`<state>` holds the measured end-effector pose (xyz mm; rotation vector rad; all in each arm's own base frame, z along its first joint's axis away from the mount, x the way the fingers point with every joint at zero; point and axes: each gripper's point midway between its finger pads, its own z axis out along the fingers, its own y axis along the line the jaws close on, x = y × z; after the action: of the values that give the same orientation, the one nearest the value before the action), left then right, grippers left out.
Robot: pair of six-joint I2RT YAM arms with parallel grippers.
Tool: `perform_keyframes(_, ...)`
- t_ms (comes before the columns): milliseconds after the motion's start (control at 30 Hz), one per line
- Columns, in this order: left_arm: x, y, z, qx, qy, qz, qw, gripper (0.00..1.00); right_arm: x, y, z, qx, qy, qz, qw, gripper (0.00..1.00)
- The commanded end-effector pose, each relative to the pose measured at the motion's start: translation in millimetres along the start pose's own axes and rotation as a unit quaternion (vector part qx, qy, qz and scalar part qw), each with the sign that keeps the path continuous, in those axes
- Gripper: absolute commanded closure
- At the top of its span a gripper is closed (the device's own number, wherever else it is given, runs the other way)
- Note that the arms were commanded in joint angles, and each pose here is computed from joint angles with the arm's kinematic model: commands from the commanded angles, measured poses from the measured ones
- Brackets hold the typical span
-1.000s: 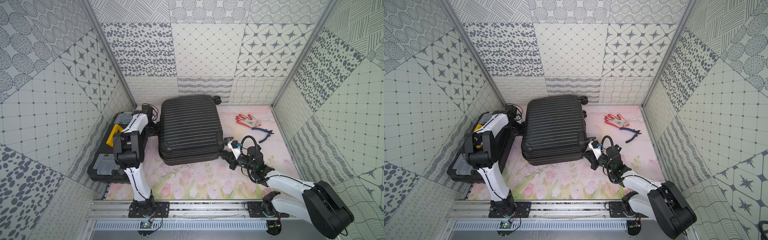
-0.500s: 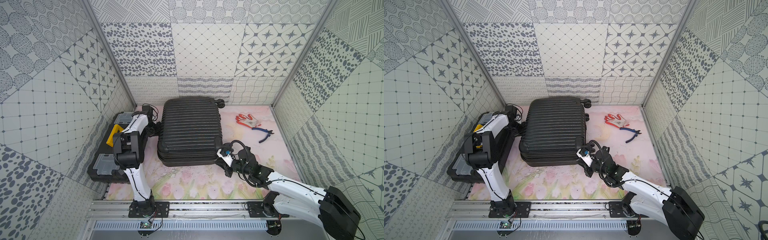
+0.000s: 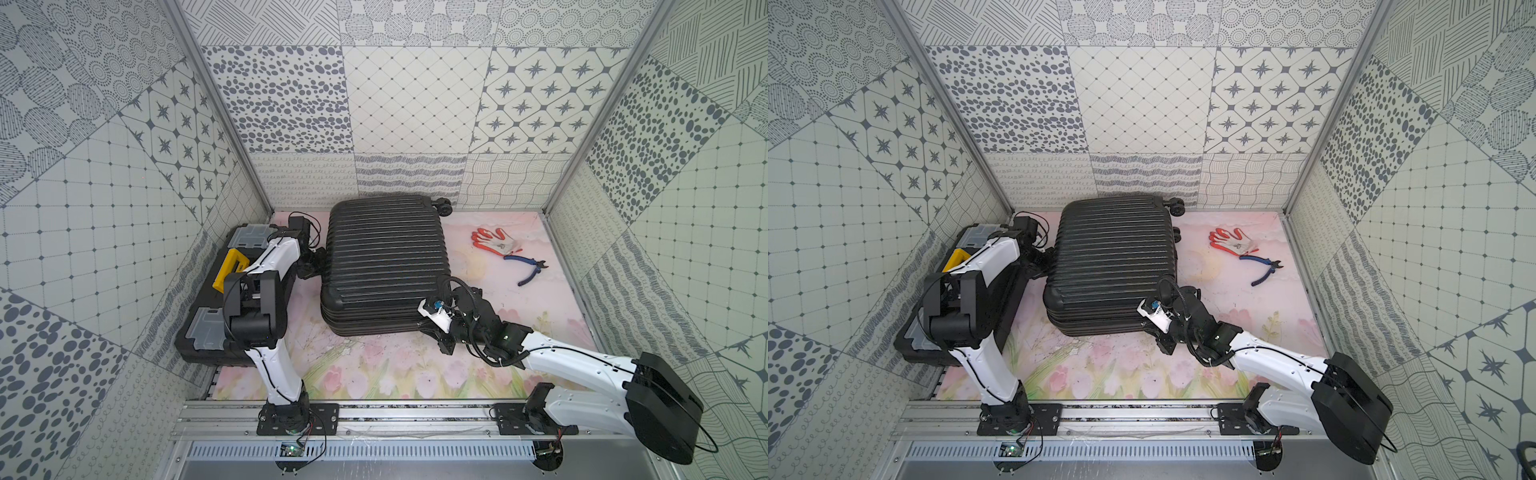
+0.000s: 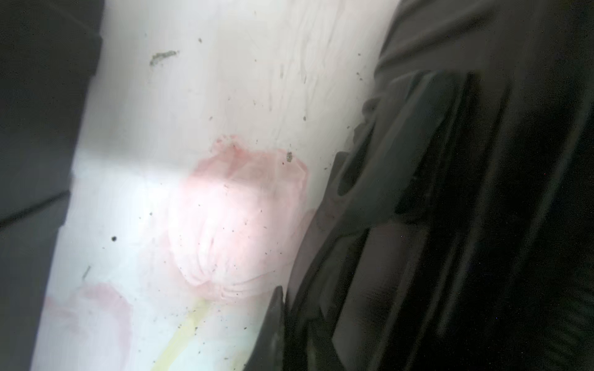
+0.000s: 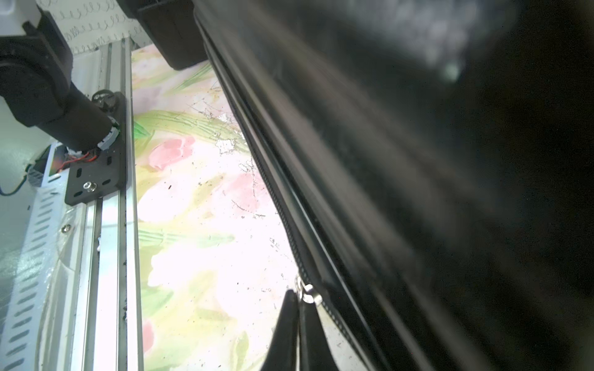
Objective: Close the suitcase zippers
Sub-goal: Zip the zipper on the suitcase.
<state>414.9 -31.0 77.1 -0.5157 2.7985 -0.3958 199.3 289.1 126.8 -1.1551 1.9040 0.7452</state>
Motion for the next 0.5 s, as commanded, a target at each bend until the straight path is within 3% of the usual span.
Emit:
perform_keyframes(0,39,-29,-1,0.044,0.037,-0.099,0.993,1.0,-35,-17,-10,0.004,-0.066,0.036,0.997,1.0)
perform_keyframes(467,94,-73,-6,0.11,0.067,-0.12,0.984,1.0,-38,16,-3,-0.044,-0.046,-0.031,0.998,1.0)
